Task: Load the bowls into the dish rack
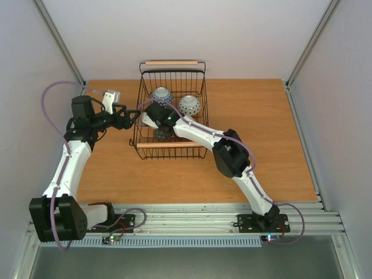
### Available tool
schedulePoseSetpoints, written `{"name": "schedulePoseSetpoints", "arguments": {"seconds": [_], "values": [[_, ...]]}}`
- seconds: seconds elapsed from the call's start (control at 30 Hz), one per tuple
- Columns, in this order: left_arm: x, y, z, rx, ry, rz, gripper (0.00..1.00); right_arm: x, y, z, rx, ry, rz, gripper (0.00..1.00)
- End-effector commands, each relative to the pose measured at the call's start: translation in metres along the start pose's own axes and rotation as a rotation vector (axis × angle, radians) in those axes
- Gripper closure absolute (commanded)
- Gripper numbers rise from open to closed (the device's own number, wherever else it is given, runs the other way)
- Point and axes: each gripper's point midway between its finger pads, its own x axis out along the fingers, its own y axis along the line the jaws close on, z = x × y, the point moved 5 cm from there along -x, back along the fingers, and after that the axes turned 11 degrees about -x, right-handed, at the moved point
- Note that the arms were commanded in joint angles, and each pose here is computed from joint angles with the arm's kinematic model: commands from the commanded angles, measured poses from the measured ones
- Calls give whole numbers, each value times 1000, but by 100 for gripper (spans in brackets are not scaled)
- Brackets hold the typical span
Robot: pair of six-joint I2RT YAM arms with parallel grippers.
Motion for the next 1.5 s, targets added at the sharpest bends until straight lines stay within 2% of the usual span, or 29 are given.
{"name": "schedulePoseSetpoints", "arguments": {"seconds": [0.0,0.37,0.63,0.73,0.9,1.07,1.23,1.47], "values": [[0,-2,4,34,-27,-18,8,-33,-21,-4,68,-57,32,1],[1,-1,4,31,-24,-18,8,-51,-30,-7,116,-86,70,1],[-1,-3,4,34,-27,-20,8,-110,-76,-13,388,-274,65,1],[-2,-5,5,38,-30,-27,8,-129,-88,-21,494,-298,36,1],[-2,-5,5,35,-27,-30,8,-159,-106,-52,707,-243,-24,8],[-1,-4,5,29,-21,-25,8,-199,-107,-96,975,-214,-57,10],[1,-2,4,20,-11,-27,8,-223,-76,-141,1160,-148,-68,14],[2,-1,3,-15,-4,-35,7,-241,-17,-209,1367,18,-144,34]]}}
